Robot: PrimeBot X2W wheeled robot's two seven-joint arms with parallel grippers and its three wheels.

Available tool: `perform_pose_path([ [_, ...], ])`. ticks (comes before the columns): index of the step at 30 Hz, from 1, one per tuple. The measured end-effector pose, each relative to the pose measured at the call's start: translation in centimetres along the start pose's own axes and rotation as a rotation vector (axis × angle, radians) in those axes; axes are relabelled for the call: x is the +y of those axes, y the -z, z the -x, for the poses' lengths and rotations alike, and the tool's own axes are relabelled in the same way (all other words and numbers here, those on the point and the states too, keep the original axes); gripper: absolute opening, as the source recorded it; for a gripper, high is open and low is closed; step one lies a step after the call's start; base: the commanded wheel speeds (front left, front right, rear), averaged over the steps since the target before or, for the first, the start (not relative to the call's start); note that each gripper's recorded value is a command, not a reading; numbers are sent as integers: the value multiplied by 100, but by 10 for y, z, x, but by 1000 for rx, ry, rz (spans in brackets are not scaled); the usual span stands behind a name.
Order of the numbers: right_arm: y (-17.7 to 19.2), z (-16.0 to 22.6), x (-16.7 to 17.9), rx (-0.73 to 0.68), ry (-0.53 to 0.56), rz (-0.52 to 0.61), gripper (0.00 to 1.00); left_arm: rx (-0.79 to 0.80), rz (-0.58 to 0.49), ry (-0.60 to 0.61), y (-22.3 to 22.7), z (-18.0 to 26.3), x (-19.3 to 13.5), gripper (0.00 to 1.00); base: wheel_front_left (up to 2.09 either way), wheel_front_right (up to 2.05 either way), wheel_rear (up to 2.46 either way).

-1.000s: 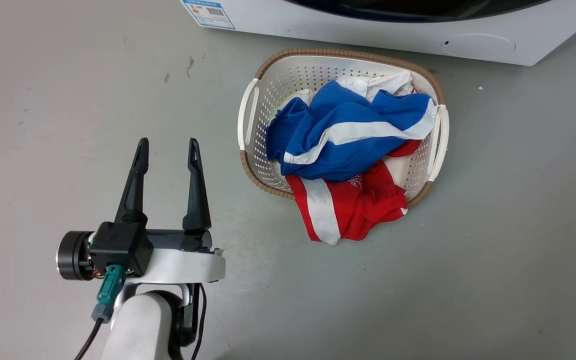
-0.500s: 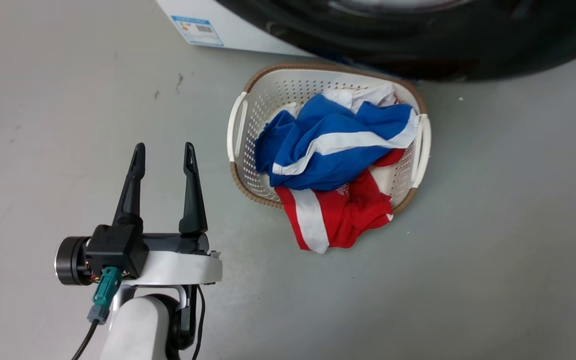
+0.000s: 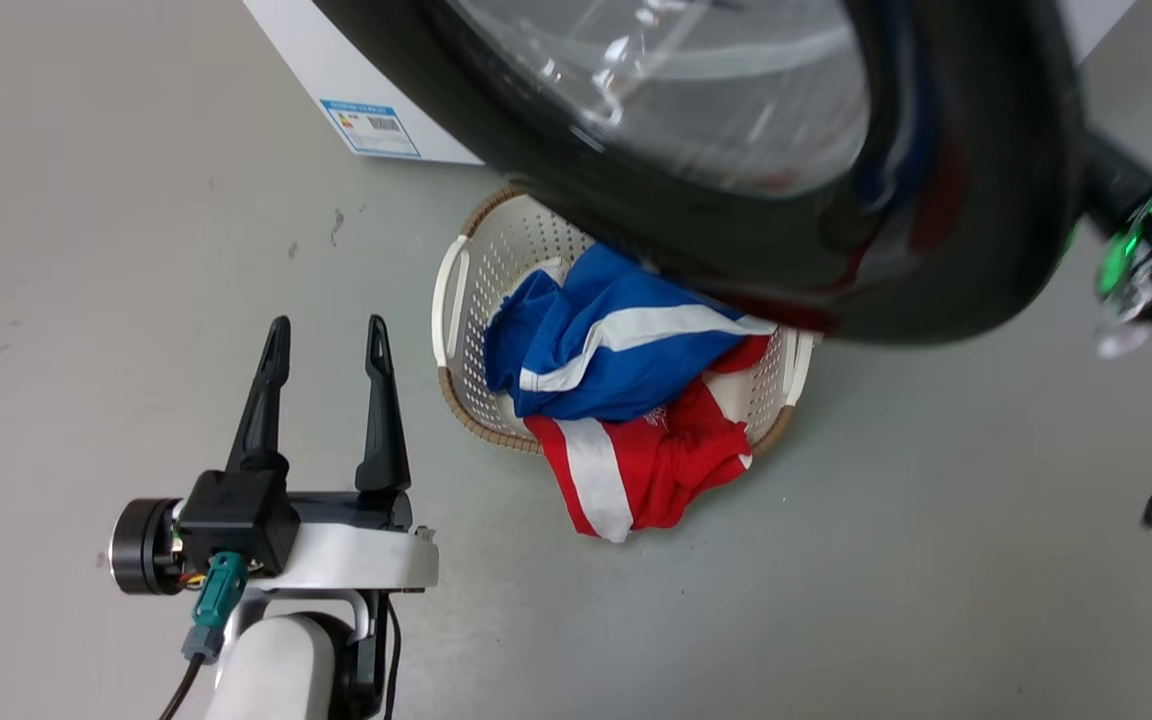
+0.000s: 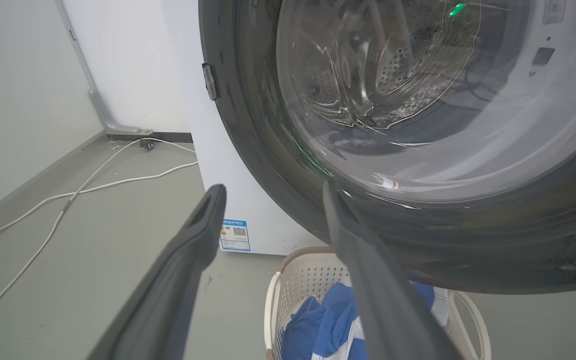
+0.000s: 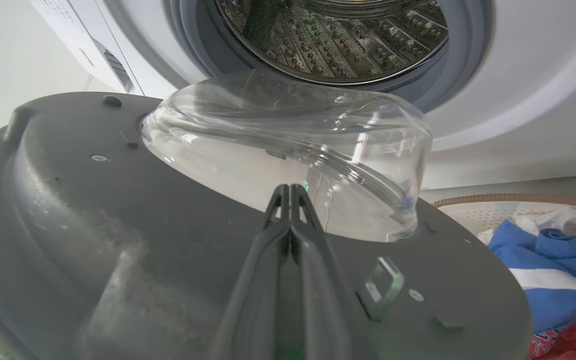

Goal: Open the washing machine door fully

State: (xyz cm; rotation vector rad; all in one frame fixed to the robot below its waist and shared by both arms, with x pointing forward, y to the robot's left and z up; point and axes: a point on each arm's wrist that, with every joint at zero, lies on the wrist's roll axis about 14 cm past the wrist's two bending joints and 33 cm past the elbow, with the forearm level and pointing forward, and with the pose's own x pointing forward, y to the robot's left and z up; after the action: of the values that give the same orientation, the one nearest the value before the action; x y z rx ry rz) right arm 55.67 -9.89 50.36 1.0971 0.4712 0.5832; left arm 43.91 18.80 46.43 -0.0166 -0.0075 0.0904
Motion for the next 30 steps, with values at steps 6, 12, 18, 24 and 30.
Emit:
perform_pose_path([
  [6, 39, 16, 28, 66, -74, -11, 0, -16, -6, -3, -9, 8, 1, 100, 0, 0, 0],
  [12, 82, 33, 49, 143, -121, -33, 0, -27, -11, -6, -16, 18, 4, 100, 0, 0, 0],
  [18, 126, 44, 69, 206, -168, -80, 0, -44, -8, -8, -24, 24, 5, 100, 0, 0, 0],
  [24, 171, 53, 83, 292, -193, -123, 0, -51, -9, -15, -28, 29, 8, 100, 0, 0, 0],
  [30, 201, 57, 90, 356, -204, -165, 0, -52, -13, -21, -29, 32, 11, 100, 0, 0, 0],
])
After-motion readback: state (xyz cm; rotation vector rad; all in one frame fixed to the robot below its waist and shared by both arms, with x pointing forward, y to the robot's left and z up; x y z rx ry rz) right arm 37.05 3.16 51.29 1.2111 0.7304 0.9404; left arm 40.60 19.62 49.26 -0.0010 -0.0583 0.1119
